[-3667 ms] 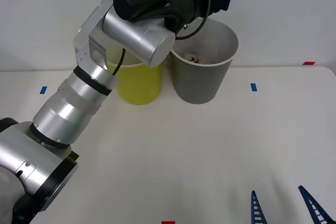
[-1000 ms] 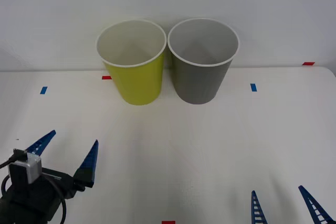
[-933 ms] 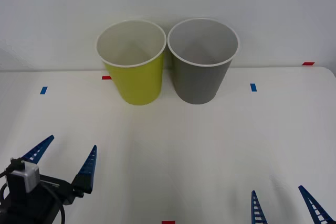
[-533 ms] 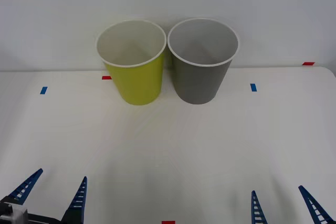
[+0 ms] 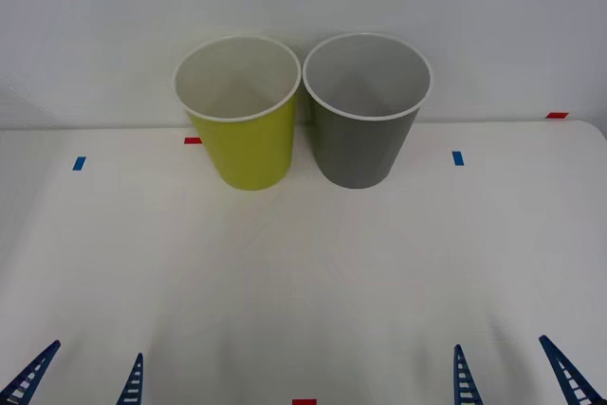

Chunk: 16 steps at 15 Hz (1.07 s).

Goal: Put cans in the gray bin and PET bottles in the light green bin.

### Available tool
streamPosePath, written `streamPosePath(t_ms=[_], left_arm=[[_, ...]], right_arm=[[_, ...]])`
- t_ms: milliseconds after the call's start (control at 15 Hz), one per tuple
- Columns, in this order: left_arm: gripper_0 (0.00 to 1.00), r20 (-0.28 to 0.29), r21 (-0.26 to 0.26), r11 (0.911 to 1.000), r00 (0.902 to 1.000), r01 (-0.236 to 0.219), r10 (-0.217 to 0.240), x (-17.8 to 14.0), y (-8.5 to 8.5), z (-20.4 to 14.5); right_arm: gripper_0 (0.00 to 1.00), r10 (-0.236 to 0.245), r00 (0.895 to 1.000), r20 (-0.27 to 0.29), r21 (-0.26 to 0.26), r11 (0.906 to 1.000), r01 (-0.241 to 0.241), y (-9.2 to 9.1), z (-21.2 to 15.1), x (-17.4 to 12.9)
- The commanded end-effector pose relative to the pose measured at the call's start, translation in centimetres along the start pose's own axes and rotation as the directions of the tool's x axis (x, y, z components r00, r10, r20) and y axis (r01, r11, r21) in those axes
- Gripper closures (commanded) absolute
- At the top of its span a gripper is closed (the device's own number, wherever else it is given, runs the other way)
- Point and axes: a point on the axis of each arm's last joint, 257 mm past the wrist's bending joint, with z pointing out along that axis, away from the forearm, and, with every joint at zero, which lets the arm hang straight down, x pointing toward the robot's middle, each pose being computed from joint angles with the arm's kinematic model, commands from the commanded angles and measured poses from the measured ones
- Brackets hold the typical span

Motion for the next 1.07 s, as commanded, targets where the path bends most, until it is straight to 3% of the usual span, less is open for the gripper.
streamPosePath(t_ms=[67, 267, 1067], left_arm=[[0.00, -0.012, -0.058, 0.9975, 0.9990, 0.042, -0.043, 0.5, 0.8, -1.8], [0.00, 0.005, -0.140, 0.9888, 0.9988, 0.050, -0.050, 0.3, 2.1, -2.8], [0.00, 0.007, -0.138, 0.9892, 0.9987, 0.050, -0.050, 0.3, 1.9, -3.0]], right_arm=[[0.00, 0.000, 1.000, 0.000, 0.000, 1.0000, 0.000, 0.0, 0.0, 0.0], [0.00, 0.000, 1.000, 0.000, 0.000, 1.0000, 0.000, 0.0, 0.0, 0.0], [0.00, 0.000, 1.000, 0.000, 0.000, 1.0000, 0.000, 0.0, 0.0, 0.0]])
